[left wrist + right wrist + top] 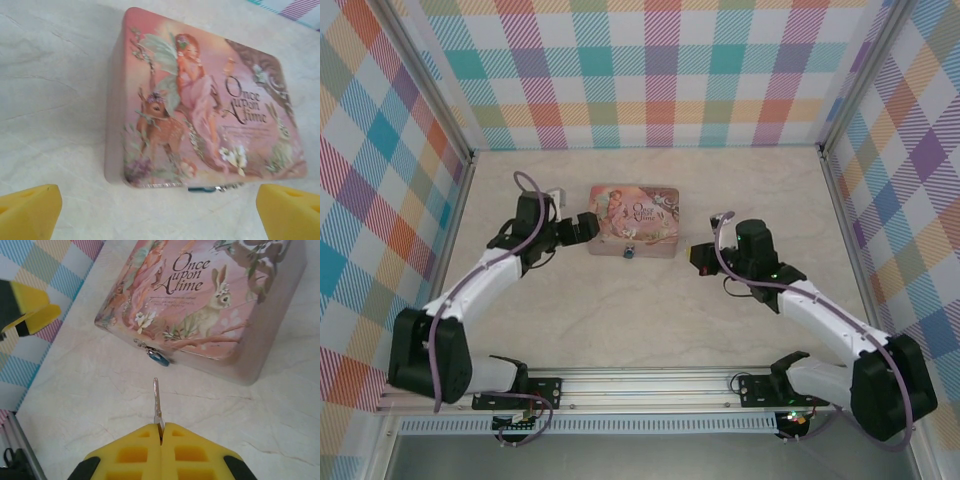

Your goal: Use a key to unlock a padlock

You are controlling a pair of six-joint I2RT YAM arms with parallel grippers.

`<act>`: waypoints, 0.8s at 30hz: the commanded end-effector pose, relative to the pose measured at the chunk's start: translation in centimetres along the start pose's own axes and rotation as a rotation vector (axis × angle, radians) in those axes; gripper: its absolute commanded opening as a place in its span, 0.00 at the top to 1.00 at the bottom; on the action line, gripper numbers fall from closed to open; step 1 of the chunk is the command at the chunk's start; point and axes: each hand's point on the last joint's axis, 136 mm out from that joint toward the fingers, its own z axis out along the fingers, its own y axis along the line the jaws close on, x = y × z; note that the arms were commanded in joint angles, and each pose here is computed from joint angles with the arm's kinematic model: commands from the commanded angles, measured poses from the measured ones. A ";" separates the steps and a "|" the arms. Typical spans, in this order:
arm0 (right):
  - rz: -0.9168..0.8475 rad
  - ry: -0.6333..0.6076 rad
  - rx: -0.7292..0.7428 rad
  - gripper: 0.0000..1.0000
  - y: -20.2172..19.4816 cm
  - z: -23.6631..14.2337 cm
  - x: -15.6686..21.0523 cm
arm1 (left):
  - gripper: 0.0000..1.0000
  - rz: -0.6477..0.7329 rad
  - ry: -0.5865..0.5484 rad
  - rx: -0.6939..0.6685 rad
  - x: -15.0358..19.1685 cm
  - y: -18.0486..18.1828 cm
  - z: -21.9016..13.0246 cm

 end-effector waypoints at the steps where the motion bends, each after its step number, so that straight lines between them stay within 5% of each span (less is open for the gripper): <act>1: 0.003 -0.058 -0.124 1.00 2.6 1.0 -2.8 | 0.02 -0.011 0.026 0.058 2.0 -1.1 -0.7; 10: 0.005 -0.084 -0.043 1.00 1.8 2.3 -6.0 | 0.03 0.047 0.016 0.246 3.3 -8.7 -1.2; 24: 0.021 -0.095 0.245 1.00 -2.1 -3.1 -3.1 | 0.05 0.221 0.185 0.386 4.0 -19.6 8.6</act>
